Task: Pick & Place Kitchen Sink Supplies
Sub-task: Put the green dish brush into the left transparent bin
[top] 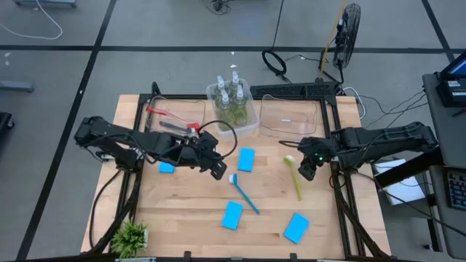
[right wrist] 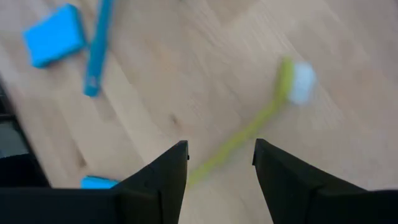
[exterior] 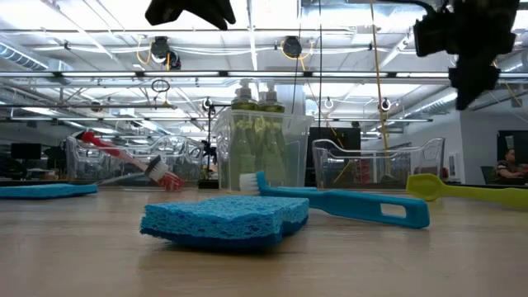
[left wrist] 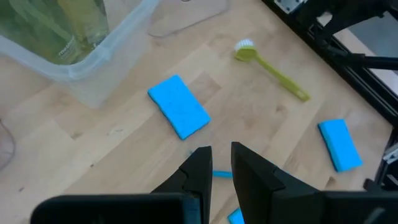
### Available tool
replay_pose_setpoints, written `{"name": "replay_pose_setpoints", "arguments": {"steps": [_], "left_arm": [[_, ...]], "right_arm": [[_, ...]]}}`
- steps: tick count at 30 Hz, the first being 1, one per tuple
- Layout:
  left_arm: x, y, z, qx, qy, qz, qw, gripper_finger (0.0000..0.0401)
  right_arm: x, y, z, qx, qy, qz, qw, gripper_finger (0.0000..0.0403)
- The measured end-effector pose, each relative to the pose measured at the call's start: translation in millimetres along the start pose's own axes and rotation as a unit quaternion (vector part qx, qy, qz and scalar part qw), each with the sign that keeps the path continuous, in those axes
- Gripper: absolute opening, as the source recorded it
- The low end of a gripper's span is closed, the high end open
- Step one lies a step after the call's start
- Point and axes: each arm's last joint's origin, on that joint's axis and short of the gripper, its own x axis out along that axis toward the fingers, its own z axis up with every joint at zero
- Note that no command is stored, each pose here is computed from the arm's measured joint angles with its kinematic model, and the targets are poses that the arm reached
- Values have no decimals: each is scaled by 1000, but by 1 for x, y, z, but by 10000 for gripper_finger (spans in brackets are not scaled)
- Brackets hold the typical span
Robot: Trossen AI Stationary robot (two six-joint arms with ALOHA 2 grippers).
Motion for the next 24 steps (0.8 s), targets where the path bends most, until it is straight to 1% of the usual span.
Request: {"name": "replay_pose_setpoints", "arguments": {"steps": [2, 5, 11, 15, 20, 24], "left_arm": [[2, -1, -1, -1, -4, 5, 1000, 63], [8, -3, -3, -1, -9, 12, 1000, 63], [26, -5, -10, 12, 10, 37, 999, 63], [39, -4, -18, 26, 29, 63, 997, 63], [55, 1, -29, 52, 56, 114, 991, 63], [64, 6, -37, 47, 63, 123, 989, 63]], "right_arm": [[0, -2, -3, 9, 13, -13, 1000, 181], [2, -4, -4, 20, 18, -17, 999, 196], [17, -13, -12, 55, 37, -38, 997, 230], [27, -18, -17, 74, 46, -47, 995, 242], [37, -19, -16, 73, 25, -26, 997, 238], [48, -18, -14, 70, 1, -1, 998, 230]]}}
